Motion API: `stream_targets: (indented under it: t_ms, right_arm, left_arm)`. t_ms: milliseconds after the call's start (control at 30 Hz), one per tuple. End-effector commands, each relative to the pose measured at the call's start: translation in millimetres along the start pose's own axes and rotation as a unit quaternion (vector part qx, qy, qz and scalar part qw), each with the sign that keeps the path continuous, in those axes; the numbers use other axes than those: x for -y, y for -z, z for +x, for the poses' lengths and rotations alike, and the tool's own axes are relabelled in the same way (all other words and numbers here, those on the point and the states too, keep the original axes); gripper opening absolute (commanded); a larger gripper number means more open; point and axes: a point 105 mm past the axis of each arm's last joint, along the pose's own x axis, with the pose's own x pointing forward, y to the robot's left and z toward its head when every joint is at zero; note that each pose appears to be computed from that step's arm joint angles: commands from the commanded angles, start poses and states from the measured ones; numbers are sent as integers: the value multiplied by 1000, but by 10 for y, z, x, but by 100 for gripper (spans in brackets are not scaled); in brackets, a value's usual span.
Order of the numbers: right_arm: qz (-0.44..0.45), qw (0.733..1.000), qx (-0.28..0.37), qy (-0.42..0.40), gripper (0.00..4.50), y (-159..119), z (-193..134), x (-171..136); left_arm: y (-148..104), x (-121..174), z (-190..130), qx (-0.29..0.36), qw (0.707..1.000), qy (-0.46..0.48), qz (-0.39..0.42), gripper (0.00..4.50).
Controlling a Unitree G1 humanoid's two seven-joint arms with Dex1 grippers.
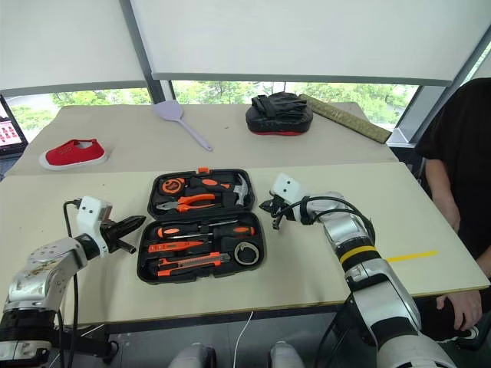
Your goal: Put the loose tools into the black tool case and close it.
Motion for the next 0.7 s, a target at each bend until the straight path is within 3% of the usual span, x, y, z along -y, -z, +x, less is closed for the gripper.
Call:
stream_targets:
  t_ms: [33,167,367,500,533,700]
  right_arm:
    - [-10,998,28,-56,0,-108,31,-98]
    - [0,995,37,-95,0,-106,-34,-219]
    - [-3,994,37,-100,0,-55,-213,-344]
    - [7,997,17,-73,0,78,-333,-316]
    - [17,998,16,-62,0,101,-392,-276]
    - [37,998,-11,-48,141,190,-717,-201]
  left_arm:
    - [-133,99,30,1,999,51,20,8]
    - [-284,331,73,48,990,128,42,8]
    - [-169,447,45,20,985,159,59,8]
    - [-71,402,-22,0,990,142,17,8]
    - [-43,345,-79,-2,991,134,21,32]
    - [39,64,-371,-39,996,78,8,175]
